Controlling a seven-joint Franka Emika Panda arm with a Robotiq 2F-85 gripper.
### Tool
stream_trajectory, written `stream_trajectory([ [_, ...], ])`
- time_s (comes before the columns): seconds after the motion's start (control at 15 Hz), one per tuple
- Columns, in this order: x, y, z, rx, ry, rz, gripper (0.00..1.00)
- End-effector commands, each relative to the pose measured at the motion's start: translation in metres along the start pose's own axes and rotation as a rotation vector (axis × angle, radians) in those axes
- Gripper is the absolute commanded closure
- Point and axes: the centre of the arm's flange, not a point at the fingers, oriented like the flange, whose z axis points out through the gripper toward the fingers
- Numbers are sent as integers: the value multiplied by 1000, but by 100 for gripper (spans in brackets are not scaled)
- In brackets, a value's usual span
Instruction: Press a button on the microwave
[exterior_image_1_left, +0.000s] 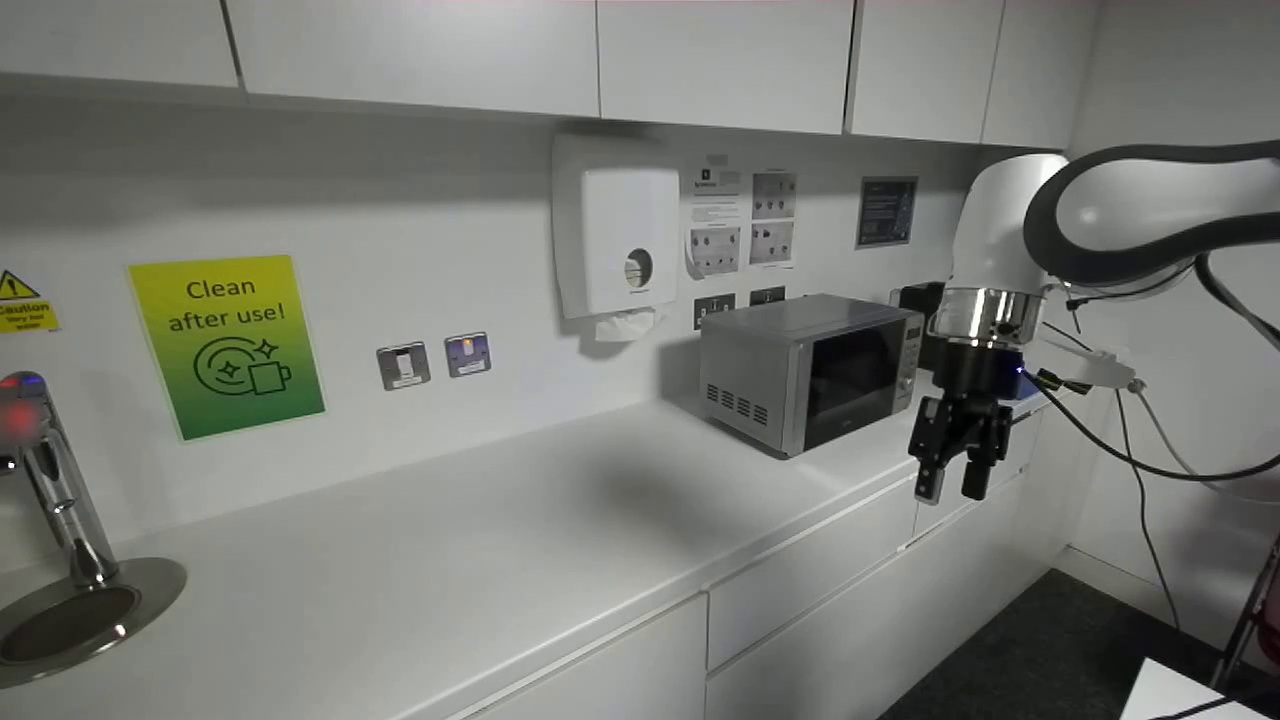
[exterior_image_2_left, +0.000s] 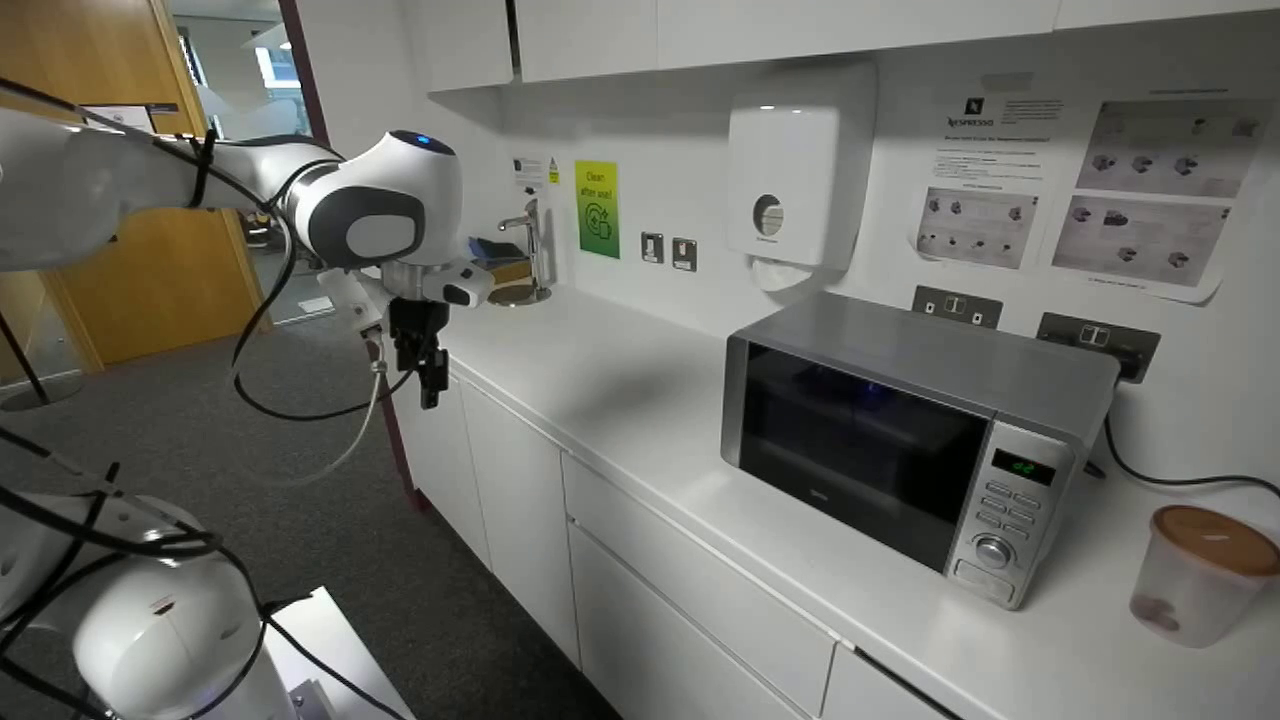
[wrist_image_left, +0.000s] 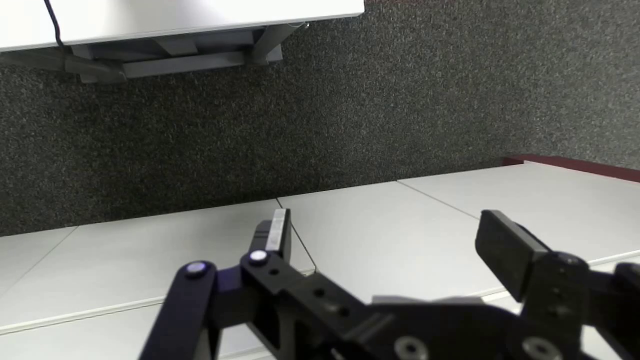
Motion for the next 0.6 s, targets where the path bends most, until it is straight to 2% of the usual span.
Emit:
stream_trajectory([
  [0.0, 0, 0, 0, 0, 0, 0, 0],
  [0.33, 0, 0, 0, 0, 0, 0, 0],
  [0.53, 24, 8, -20, 96, 113, 90, 0],
])
